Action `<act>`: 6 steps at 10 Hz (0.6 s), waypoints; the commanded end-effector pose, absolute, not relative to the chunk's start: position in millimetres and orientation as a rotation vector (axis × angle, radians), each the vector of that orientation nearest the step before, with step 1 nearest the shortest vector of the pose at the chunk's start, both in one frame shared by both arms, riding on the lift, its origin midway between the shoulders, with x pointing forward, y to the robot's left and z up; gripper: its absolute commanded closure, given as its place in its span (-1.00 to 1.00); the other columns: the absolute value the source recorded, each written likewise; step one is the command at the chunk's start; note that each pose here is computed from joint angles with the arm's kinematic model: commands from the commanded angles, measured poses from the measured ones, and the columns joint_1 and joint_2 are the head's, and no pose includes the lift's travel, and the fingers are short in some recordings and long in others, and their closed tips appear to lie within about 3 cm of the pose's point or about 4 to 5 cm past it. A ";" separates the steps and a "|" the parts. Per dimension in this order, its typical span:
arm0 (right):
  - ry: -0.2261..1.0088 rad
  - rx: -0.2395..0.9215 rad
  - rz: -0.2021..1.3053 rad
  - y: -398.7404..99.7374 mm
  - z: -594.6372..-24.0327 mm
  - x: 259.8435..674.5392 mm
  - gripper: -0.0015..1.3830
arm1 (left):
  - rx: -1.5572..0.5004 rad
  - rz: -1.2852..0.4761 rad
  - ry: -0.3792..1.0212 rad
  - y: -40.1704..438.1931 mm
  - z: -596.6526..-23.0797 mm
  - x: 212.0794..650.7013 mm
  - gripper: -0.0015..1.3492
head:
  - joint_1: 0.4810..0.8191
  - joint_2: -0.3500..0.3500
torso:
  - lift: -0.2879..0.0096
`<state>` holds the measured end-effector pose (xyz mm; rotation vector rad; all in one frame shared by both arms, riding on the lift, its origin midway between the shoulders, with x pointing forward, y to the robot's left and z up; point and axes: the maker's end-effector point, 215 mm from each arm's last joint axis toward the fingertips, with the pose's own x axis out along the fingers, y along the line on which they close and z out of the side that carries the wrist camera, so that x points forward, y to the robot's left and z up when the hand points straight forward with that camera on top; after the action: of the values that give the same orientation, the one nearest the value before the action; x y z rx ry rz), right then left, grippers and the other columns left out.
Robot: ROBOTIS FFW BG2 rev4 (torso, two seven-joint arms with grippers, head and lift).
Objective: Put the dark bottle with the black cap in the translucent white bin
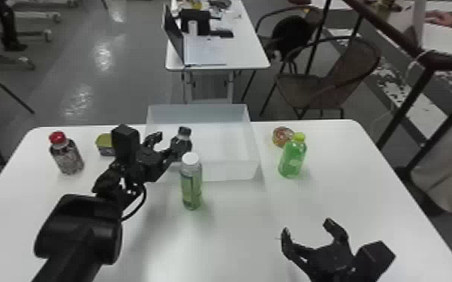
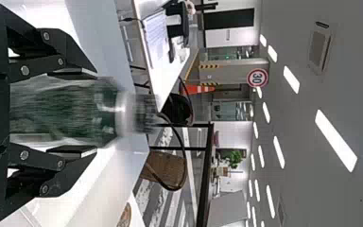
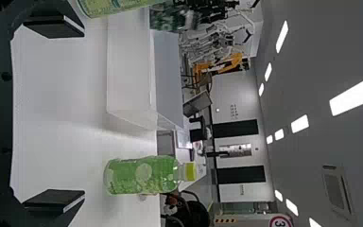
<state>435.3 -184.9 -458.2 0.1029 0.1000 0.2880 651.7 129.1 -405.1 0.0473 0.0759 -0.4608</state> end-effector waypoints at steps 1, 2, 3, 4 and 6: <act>0.100 0.104 0.289 -184.4 -458.4 435.2 -0.86 | 0.013 -0.440 0.101 135.1 -413.2 652.2 -0.07 | 0.27 -0.16 | 0.56; 0.102 0.104 0.289 -184.4 -459.1 434.5 -0.86 | 0.004 -0.430 0.083 138.4 -409.0 652.1 -0.09 | 0.27 -0.15 | 0.56; 0.102 0.104 0.289 -184.4 -459.1 434.5 -0.86 | 0.001 -0.431 0.069 137.2 -404.8 652.2 -0.09 | 0.27 -0.14 | 0.56; 0.100 0.104 0.291 -184.0 -458.3 434.6 -0.86 | 0.001 -0.431 0.056 137.2 -401.4 652.0 -0.09 | 0.27 -0.14 | 0.56; 0.102 0.104 0.289 -184.9 -458.8 433.1 -0.86 | -0.022 -0.418 0.023 143.7 -394.7 648.9 -0.09 | 0.27 -0.13 | 0.56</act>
<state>433.6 -184.6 -458.9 0.1032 0.1019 0.2903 650.0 141.1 -396.9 -0.0133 0.0339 -0.4231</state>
